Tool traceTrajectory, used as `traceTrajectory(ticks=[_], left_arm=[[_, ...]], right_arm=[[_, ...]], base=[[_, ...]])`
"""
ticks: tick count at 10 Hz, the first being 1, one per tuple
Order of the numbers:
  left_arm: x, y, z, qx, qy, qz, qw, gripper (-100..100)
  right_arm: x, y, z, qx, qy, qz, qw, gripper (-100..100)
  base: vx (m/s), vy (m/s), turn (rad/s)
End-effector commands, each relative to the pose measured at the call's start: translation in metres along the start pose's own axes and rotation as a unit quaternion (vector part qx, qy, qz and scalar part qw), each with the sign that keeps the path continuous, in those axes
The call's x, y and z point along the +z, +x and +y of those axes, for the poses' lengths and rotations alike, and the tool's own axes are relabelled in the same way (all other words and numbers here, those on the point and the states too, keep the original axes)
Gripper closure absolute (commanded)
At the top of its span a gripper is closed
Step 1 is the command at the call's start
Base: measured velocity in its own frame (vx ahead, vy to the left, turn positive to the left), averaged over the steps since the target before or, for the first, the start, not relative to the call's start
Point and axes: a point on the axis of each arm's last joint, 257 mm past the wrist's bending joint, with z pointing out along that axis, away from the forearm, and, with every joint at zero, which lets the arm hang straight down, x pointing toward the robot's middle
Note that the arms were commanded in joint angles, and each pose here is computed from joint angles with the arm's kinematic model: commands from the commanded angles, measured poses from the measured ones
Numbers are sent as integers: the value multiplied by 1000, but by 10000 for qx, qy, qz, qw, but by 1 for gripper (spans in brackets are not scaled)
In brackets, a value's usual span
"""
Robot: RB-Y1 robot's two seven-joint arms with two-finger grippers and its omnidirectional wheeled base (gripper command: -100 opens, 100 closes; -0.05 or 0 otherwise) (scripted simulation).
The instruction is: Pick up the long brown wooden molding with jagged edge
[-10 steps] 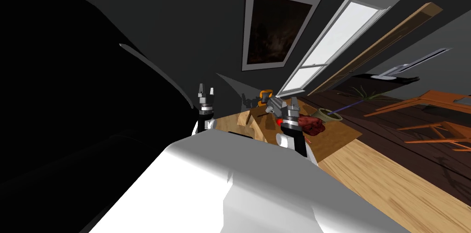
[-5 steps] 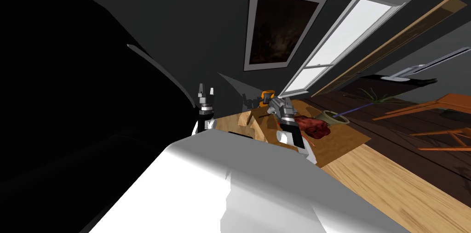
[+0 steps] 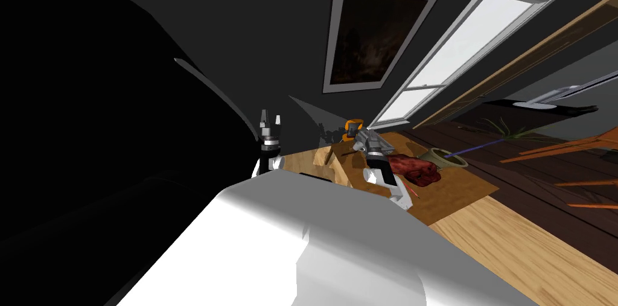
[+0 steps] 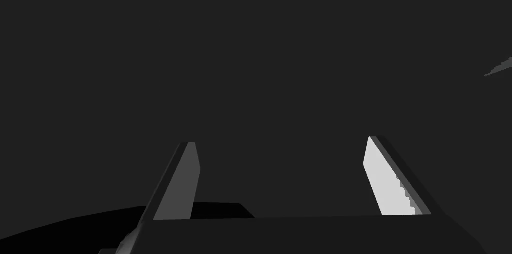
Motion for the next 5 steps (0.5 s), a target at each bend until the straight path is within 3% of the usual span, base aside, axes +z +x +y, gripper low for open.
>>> traceTrajectory(ticks=[1,5], left_arm=[[0,0,0,0,0,0,10000,0],[0,0,0,0,0,0,10000,0]], right_arm=[[9,1,-22,-213,304,55,9993,-100],[21,2,-70,-550,944,186,9938,-100]], base=[[8,16,62],[9,18,55]])
